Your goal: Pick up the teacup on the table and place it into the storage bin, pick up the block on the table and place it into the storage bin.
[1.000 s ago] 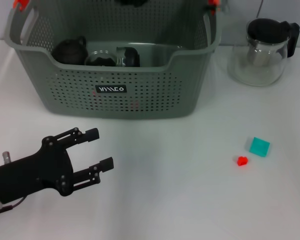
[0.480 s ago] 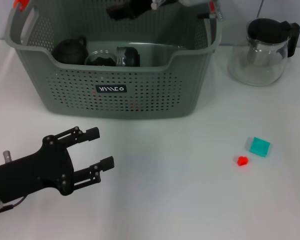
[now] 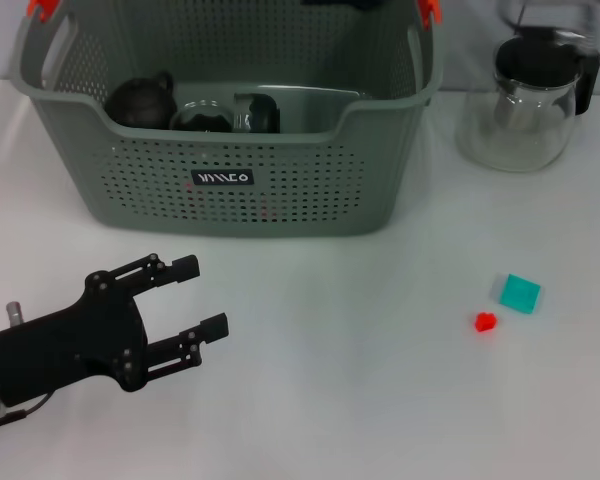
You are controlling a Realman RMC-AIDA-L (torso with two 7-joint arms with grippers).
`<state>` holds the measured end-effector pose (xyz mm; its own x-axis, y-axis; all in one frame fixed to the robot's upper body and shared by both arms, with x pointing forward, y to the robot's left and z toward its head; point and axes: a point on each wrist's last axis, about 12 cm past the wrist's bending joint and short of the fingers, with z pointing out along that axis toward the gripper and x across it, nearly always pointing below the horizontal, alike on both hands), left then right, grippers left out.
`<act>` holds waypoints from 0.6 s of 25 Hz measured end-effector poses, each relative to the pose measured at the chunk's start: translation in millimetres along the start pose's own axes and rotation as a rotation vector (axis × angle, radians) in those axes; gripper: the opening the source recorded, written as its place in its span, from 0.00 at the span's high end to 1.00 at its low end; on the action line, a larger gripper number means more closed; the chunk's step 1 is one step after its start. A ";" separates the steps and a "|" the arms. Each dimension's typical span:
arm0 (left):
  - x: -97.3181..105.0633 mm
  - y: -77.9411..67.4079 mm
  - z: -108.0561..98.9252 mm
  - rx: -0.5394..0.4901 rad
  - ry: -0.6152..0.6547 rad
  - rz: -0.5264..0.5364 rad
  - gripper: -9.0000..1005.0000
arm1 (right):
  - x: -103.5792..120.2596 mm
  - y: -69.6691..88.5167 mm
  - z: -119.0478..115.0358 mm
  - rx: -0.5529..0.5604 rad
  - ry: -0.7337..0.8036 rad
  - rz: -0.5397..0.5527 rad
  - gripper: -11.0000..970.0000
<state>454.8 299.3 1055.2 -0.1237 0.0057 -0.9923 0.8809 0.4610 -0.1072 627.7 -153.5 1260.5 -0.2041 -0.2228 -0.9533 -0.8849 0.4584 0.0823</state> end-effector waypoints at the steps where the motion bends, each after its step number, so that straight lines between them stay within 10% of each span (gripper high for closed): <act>1: 0.2 -0.1 -0.3 -0.001 0.000 -0.001 0.27 | 4.5 2.7 -14.8 -0.022 -0.021 0.000 0.38; 15: -1.3 1.9 -0.3 -0.004 0.000 0.005 0.27 | 70.4 39.5 -140.8 -0.264 -0.084 -0.090 0.38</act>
<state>456.5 300.5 1056.3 -0.1193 0.0077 -0.9928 0.8799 0.4641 -0.1021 519.5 -272.2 1237.6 -0.0941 -0.1758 -0.9799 -0.9785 0.1975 0.0586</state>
